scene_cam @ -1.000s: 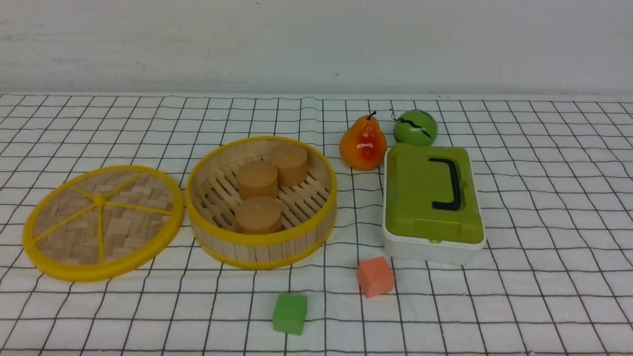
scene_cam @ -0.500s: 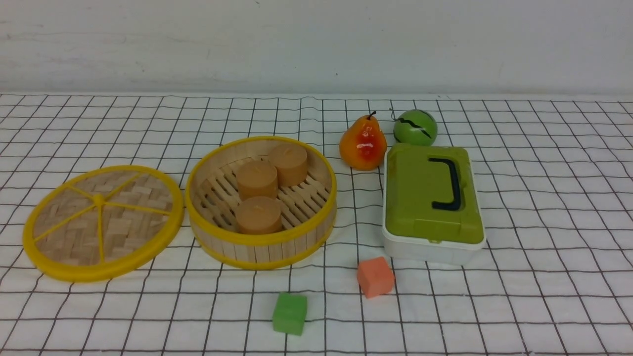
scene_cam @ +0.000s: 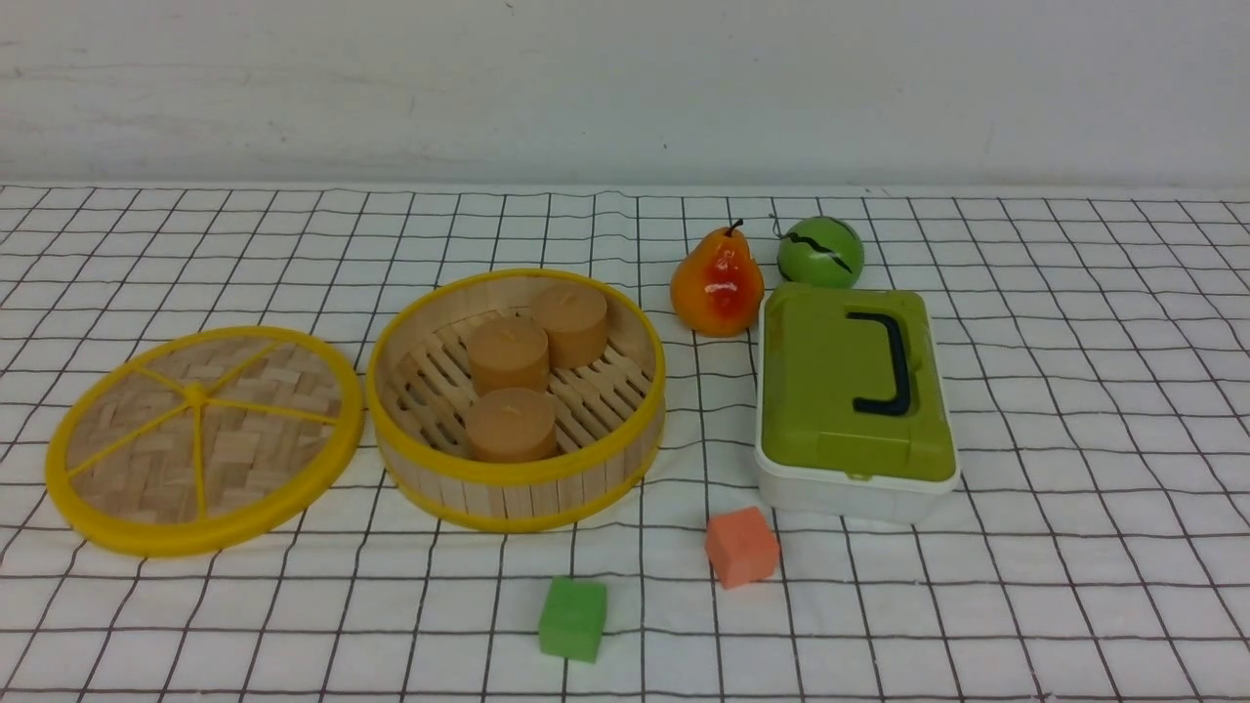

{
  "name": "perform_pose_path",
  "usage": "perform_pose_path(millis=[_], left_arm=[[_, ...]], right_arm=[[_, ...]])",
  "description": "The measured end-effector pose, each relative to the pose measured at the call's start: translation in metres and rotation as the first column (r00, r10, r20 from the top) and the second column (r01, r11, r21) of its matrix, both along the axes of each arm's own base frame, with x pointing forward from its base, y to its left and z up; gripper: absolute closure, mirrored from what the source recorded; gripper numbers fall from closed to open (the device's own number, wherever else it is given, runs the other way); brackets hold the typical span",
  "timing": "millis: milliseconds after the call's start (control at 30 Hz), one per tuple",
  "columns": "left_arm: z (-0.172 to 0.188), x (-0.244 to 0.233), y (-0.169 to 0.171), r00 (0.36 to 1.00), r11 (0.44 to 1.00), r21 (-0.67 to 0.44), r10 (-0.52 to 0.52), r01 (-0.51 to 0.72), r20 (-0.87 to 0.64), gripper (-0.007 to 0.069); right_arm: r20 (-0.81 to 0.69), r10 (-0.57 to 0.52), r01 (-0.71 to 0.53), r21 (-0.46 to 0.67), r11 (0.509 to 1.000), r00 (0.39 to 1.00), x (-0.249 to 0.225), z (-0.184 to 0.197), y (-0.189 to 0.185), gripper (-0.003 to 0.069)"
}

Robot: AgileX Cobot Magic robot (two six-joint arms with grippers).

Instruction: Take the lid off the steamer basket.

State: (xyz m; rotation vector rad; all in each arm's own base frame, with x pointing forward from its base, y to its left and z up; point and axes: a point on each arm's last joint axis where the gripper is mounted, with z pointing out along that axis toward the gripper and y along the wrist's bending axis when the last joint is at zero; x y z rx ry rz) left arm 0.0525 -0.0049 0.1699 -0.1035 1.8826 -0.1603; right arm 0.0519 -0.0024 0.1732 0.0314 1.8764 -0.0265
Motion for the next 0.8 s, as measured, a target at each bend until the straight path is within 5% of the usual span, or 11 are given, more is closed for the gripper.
perform_pose_path(millis=[800], left_arm=[[0.0000,0.0000,0.0000,1.000,1.000,0.000,0.000,0.000,0.000,0.0613]], right_arm=[[0.000,0.000,0.000,0.000,1.000,1.000,0.0000,0.0000,0.0000,0.0419]])
